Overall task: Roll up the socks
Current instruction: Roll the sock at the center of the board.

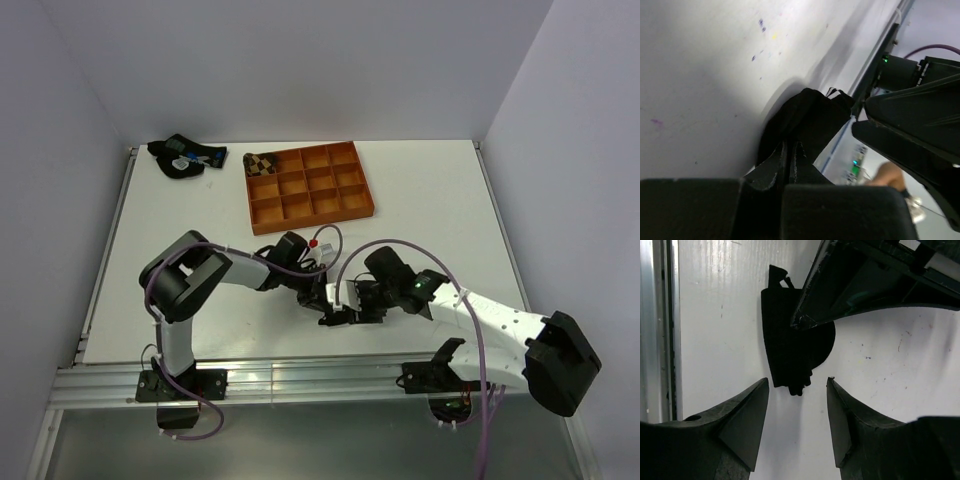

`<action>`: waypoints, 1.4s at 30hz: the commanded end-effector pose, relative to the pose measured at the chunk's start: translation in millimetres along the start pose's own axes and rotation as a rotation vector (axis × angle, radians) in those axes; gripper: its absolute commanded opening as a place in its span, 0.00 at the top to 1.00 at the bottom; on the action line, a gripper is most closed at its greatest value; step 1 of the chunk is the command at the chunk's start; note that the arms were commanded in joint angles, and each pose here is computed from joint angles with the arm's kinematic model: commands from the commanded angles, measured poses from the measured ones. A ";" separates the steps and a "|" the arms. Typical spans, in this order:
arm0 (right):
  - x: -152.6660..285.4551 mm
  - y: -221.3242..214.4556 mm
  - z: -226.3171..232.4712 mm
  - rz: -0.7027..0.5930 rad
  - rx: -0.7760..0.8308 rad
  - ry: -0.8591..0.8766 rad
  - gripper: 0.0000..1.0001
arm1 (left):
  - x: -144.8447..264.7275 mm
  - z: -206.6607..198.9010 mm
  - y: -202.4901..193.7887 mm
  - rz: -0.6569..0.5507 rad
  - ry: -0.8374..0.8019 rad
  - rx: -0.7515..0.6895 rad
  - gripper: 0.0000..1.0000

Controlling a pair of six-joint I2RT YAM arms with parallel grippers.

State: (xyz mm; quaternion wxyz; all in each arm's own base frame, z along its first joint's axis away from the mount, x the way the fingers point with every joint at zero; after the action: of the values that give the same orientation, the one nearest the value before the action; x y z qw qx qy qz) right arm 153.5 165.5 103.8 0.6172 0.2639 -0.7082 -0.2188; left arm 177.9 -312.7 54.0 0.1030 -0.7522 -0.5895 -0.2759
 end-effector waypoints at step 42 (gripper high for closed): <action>-36.9 6.2 0.2 0.220 -0.212 0.437 0.82 | 67.7 19.8 3.8 -0.506 0.303 0.087 0.57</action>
State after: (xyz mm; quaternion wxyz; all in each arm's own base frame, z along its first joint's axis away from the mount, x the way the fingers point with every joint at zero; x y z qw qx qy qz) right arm 164.9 205.7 75.3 0.7484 0.1906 -0.6137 -0.1641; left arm 187.3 -259.9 67.2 0.1626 -0.6010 -0.6990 -0.3518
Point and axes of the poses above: each gripper's point midway between its finger pads, its own x axis back along the fingers, its own z axis along the line the jaws close on, y = z × x, the point moved 6 cm from there along x, back along the fingers, and after that the axes turned 5 degrees about -x, right-handed, at the moved point
